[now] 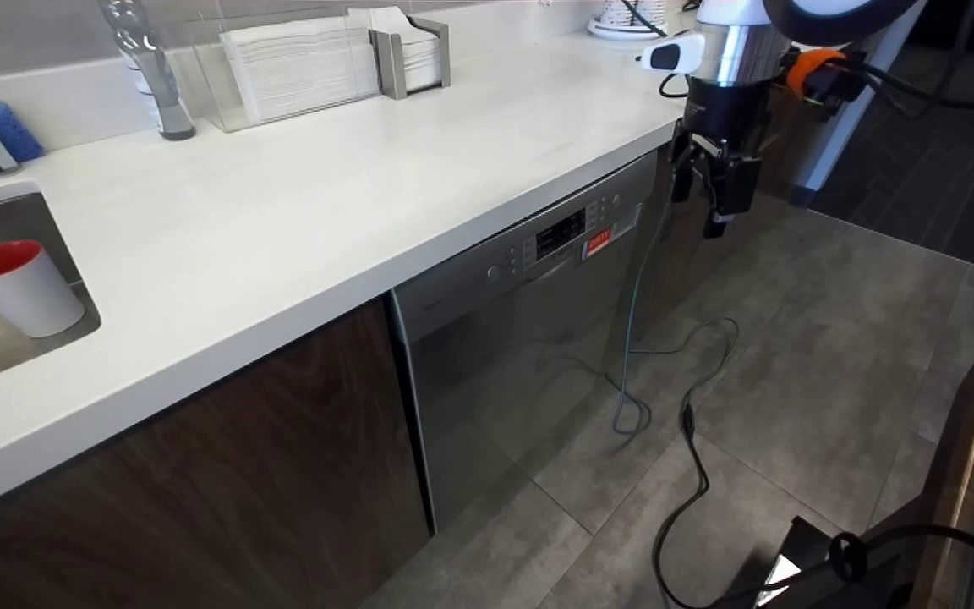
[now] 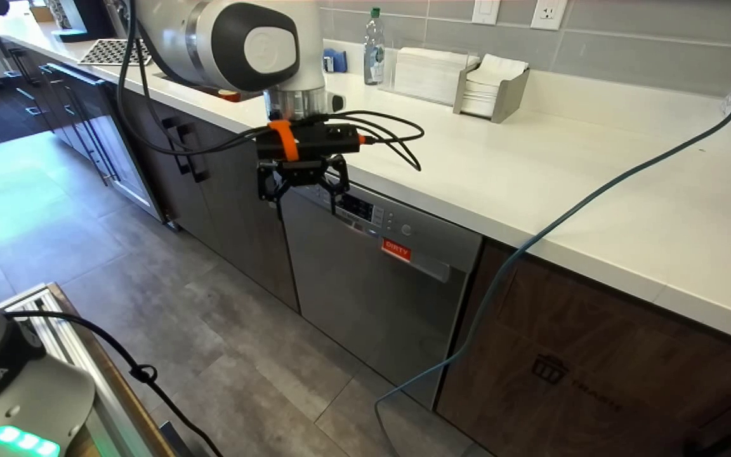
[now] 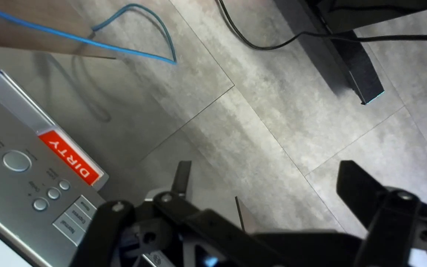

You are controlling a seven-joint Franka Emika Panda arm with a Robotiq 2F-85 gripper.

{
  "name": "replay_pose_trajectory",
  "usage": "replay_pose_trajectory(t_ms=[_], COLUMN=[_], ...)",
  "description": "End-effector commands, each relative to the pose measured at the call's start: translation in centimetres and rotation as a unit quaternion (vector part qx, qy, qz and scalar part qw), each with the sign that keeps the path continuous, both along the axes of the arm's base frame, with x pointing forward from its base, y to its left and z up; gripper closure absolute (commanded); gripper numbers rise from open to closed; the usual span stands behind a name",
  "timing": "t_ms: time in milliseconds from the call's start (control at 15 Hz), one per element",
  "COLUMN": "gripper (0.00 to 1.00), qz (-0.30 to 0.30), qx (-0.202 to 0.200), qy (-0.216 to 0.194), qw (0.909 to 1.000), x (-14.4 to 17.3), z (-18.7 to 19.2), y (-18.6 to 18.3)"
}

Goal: Press the button on the oven

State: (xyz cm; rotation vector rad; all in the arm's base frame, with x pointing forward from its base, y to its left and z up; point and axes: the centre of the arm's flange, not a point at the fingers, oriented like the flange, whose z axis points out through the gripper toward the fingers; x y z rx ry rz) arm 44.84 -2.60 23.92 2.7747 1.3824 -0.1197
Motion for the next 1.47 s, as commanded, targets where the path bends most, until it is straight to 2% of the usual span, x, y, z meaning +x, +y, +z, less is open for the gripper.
replay_pose_trajectory(t_ms=[0, 333, 467, 800, 1400], gripper=[0.0, 0.0, 0.0, 0.0, 0.0], qz=[0.063, 0.123, 0.109, 0.116, 0.169], qx=[0.021, 0.016, 0.012, 0.013, 0.032], qy=[-0.028, -0.053, -0.044, -0.042, -0.102], qw=[0.9974, 0.9908, 0.993, 0.9923, 0.9798], x=[-0.5, -0.3, -0.3, -0.3, -0.2], z=[-1.2, -2.9, -2.1, -2.9, -4.8], y=[-0.3, -0.7, -0.1, -0.2, -1.3])
